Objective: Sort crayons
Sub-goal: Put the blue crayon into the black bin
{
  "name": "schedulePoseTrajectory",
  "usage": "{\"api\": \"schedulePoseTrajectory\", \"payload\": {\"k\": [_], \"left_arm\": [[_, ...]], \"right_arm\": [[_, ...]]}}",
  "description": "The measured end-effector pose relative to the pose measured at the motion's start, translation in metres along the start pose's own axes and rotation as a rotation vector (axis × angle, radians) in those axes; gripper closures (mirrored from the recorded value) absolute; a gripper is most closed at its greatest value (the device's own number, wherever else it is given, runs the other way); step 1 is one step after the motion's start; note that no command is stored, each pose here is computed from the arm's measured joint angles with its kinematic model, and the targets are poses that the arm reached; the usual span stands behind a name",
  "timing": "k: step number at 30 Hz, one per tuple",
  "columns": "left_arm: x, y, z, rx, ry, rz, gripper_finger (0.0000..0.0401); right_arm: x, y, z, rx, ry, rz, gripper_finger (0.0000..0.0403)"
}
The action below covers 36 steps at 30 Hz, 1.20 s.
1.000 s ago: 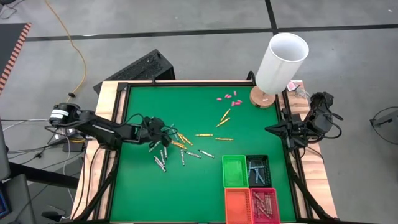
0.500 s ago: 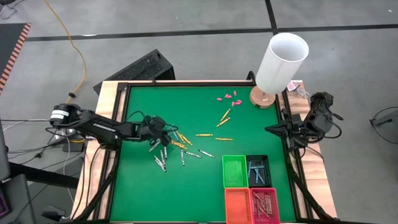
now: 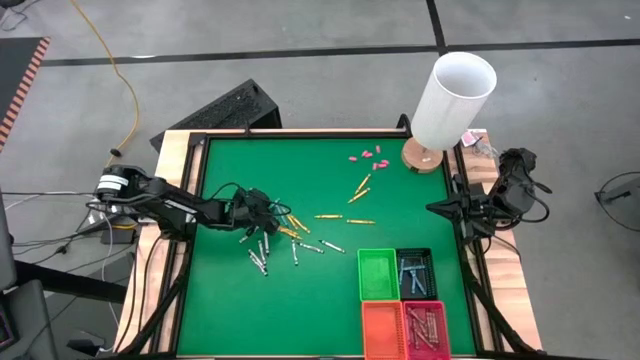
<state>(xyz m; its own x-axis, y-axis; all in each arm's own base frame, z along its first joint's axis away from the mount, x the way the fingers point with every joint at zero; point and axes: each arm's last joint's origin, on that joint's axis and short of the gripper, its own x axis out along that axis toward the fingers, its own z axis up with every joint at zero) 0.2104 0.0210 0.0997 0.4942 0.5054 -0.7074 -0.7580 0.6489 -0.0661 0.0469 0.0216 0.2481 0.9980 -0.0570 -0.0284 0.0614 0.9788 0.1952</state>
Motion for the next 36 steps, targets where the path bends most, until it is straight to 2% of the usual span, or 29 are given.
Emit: {"api": "schedulePoseTrajectory", "payload": {"k": [2,4,12,24,30,36], "left_arm": [[-0.001,0.000,0.001,-0.005,-0.003,-0.005,0.0373],[-0.001,0.000,0.001,-0.028,-0.005,-0.003,0.0389],[-0.003,-0.002,0.006,-0.122,-0.021,-0.011,0.0396],[-0.020,-0.021,0.045,-0.091,-0.153,-0.046,0.0398],[-0.032,-0.041,0.068,-0.065,-0.230,-0.116,0.0398],[-0.057,-0.074,0.093,-0.063,-0.389,-0.280,0.0398]], "right_arm": [[0.000,0.000,0.000,0.000,0.000,0.000,0.0403],[0.000,0.000,0.000,0.000,0.000,0.000,0.0403],[0.000,0.000,0.000,0.000,0.000,0.000,0.0403],[0.000,0.000,0.000,0.000,0.000,0.000,0.0403],[0.000,0.000,0.000,0.000,0.000,0.000,0.0403],[0.000,0.000,0.000,0.000,0.000,0.000,0.0403]]}}
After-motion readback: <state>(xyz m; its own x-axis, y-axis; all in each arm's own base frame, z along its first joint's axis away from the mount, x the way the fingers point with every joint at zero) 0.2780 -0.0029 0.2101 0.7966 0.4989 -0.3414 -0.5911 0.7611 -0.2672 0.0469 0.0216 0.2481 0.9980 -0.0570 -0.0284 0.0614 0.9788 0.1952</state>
